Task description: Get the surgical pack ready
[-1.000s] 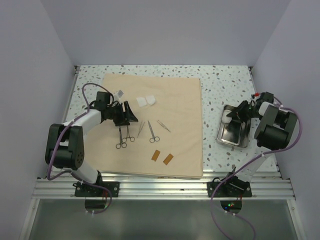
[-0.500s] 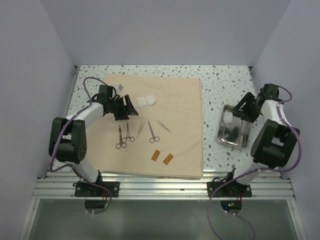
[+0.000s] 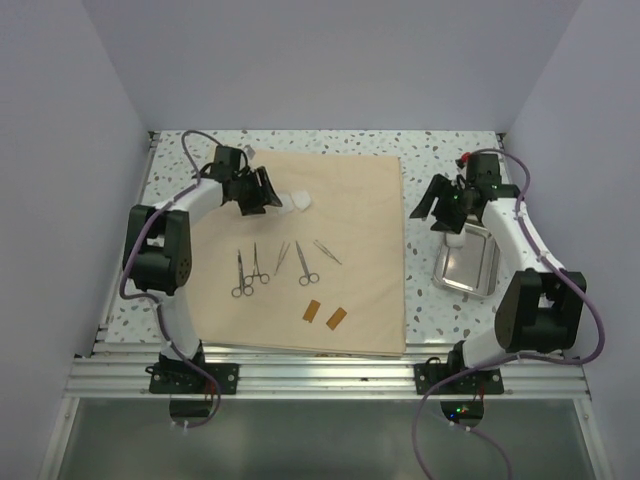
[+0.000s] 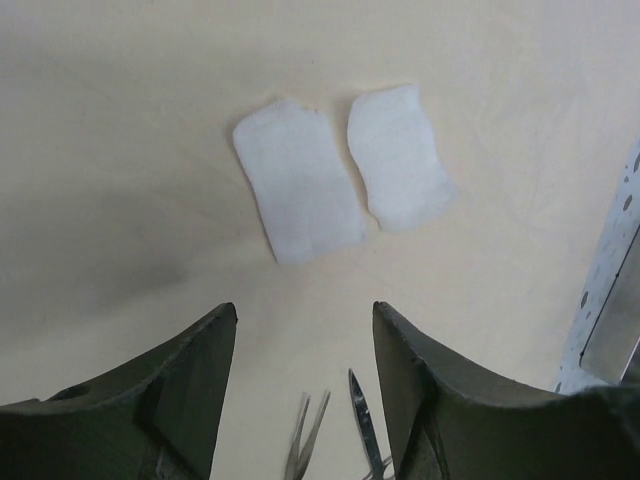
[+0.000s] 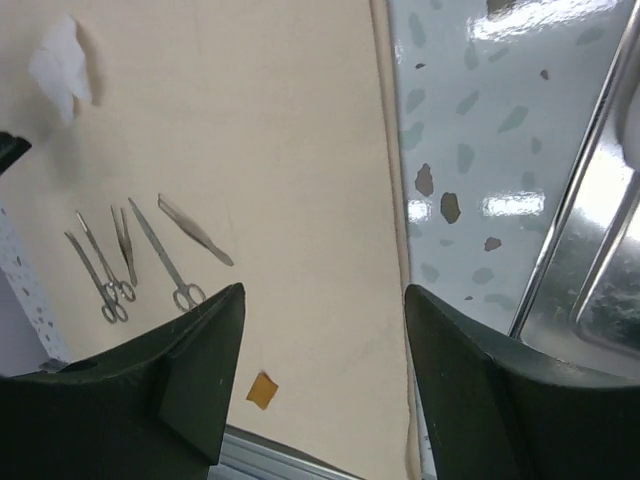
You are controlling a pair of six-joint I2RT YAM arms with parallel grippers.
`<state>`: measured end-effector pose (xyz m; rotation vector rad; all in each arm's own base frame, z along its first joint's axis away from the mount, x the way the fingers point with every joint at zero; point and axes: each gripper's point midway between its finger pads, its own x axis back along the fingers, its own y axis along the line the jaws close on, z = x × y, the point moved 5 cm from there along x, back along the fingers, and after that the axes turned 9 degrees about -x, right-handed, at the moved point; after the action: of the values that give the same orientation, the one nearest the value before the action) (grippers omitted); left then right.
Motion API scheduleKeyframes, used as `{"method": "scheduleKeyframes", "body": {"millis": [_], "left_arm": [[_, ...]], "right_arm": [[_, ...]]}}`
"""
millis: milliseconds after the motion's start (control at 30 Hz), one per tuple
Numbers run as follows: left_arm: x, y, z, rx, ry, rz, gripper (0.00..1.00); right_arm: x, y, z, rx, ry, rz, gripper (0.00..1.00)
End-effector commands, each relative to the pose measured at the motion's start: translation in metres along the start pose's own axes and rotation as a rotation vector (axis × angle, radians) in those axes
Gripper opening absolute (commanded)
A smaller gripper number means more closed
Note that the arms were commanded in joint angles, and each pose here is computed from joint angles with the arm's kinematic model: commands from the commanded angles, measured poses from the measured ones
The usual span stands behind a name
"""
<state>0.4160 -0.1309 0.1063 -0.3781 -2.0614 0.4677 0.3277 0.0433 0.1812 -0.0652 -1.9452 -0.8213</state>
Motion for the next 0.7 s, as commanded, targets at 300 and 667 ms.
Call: {"method": "scheduleKeyframes", "body": {"millis": [300,667], "left_arm": [[-0.050,0.002,-0.047,0.026,-0.030,0.005,0.54],[-0.068,0.014,-0.040,0.052,0.003,-0.062,0.52]], "right_arm": [[-0.005,0.026,0.031,0.050,0.096,-0.152,0.68],[-0.016,0.031,0.033,0.054,0.121,-0.174,0.68]]}}
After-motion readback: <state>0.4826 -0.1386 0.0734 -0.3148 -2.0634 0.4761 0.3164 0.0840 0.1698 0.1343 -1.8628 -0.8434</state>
